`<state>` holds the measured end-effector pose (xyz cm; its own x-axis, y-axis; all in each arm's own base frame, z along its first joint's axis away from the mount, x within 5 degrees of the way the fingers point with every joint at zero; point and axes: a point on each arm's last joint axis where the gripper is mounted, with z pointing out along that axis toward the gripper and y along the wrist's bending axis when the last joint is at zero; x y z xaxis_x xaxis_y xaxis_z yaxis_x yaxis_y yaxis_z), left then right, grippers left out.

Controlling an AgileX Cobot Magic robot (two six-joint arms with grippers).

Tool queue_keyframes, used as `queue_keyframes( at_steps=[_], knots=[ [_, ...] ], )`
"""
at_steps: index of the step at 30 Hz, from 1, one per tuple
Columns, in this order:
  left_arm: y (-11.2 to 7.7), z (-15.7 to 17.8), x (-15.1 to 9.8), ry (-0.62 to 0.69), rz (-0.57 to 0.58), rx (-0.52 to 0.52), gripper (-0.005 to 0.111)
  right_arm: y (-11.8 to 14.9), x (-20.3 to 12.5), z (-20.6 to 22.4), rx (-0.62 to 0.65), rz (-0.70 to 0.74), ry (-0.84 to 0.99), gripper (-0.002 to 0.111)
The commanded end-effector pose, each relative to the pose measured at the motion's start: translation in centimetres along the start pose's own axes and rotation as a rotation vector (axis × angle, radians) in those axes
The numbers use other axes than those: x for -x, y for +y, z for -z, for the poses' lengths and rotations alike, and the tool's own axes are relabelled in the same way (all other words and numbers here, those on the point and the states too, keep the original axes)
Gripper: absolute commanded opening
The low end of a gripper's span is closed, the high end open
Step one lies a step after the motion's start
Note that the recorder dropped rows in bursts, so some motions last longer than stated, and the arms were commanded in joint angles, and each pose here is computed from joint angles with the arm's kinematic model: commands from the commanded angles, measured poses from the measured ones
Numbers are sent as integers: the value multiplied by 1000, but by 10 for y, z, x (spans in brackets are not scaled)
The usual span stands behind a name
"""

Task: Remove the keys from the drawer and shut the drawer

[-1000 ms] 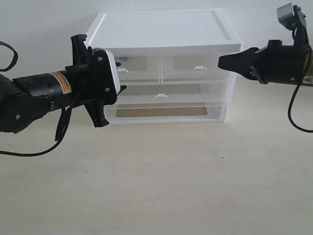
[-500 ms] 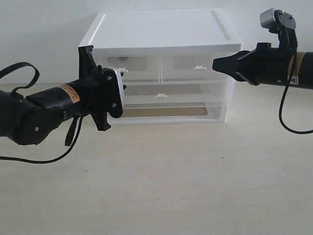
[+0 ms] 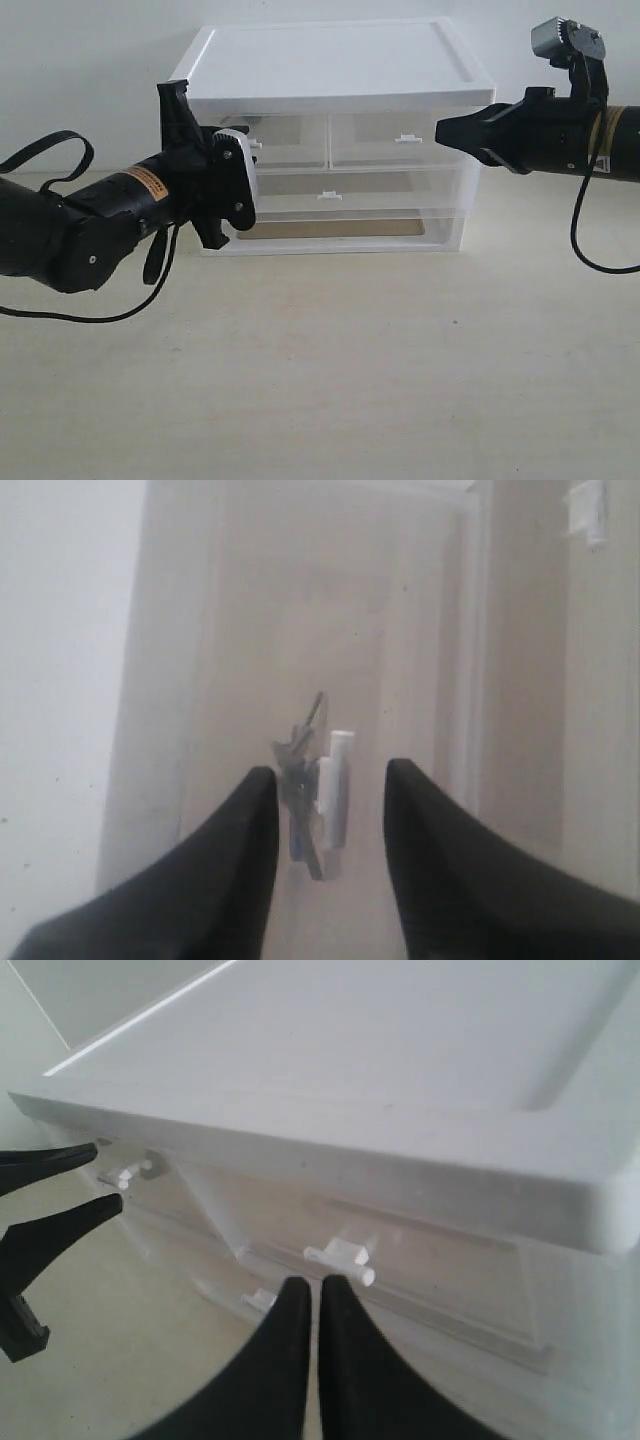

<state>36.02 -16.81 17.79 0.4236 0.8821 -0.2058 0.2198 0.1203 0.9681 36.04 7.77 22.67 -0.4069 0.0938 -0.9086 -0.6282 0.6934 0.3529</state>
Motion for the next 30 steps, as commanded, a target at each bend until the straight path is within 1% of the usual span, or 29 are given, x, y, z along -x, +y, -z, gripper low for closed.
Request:
queue_keyframes(
  at_steps=[1,2,6,7,8,10,11,15,17,19,22,30],
  knots=[
    [1,-11,-3,23,-22,19,33,0,2,0,-2,9,-8,0],
    [4,-14,-7,51,-9,37,33,0,2,0,-2,9,-8,0],
    [6,-16,-19,109,-40,49,32,0,2,0,-2,8,-9,0],
    [6,-16,-21,133,-48,51,30,0,2,0,-2,10,-9,0],
    [6,-16,-21,139,-54,52,27,0,2,0,-2,10,-9,0],
    [6,-16,-21,139,-56,49,8,0,2,0,-7,10,-7,0],
    [6,-16,-21,139,-56,49,4,0,2,0,-10,12,-6,0],
    [6,-16,-21,139,-64,49,4,-1,2,0,-14,12,-4,0],
    [4,-15,-23,165,-96,43,4,-1,2,0,-14,12,-4,0],
    [2,-10,-21,209,-141,76,4,-1,2,0,-14,12,-4,0],
    [-2,-3,-18,220,-148,119,4,-1,2,0,-15,10,-6,0],
    [-18,15,-16,194,-165,67,4,-4,1,0,-50,7,5,0]
  ],
)
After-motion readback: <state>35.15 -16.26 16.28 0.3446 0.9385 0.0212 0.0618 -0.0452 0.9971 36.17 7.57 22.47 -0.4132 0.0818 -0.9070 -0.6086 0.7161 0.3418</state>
